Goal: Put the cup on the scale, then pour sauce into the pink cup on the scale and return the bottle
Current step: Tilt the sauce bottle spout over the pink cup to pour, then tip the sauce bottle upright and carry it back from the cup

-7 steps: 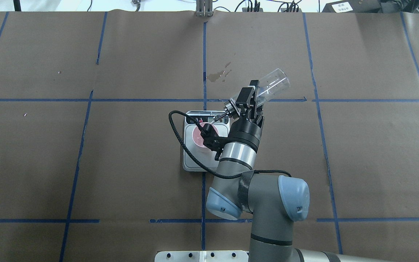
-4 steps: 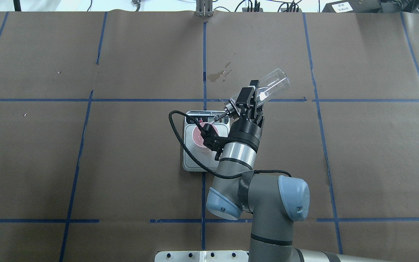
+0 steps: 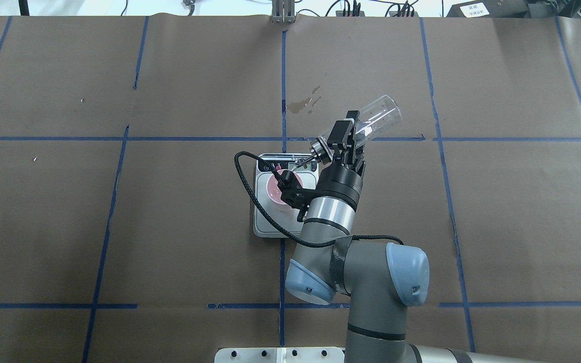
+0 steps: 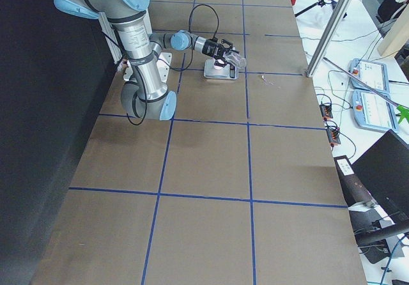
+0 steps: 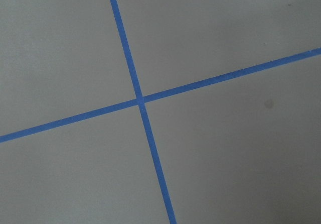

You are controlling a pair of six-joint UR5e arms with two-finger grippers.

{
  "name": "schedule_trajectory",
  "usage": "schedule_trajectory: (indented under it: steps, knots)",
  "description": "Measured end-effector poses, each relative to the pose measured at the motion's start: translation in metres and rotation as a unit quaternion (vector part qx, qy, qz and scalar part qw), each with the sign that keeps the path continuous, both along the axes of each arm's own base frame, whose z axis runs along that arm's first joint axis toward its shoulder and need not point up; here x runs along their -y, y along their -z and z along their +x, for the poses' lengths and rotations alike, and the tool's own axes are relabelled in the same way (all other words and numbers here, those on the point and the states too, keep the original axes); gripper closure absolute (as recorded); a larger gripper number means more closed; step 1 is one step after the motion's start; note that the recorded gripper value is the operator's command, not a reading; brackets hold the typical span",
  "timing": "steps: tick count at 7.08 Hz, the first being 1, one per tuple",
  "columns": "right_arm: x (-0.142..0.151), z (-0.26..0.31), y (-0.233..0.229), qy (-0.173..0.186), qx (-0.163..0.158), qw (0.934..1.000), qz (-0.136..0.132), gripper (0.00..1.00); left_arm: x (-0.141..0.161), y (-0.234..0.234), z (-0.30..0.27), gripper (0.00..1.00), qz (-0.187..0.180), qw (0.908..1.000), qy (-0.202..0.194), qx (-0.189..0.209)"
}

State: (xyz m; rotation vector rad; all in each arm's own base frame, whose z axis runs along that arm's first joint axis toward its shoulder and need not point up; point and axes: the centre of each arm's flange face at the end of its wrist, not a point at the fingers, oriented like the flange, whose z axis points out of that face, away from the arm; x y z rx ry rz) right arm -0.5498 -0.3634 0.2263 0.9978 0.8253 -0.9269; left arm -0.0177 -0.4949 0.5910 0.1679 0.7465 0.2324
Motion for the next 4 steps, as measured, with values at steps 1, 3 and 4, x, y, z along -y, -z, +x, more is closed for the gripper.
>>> schedule_trajectory:
  steps: [1,3,4]
  knots:
    - [0.0,0.002,0.002,-0.003,0.017,0.9998,-0.002,1.0,0.0,0.0,0.0,0.0,0.0,1.0,0.0,0.0]
    - [-0.005,0.01,0.01,-0.01,0.079,0.9968,-0.012,1.0,0.0,0.0,0.0,0.0,0.0,1.0,0.0,0.0]
    - [-0.009,0.016,0.016,-0.011,0.115,0.9931,-0.017,1.0,0.0,0.0,0.0,0.0,0.0,1.0,0.0,0.0]
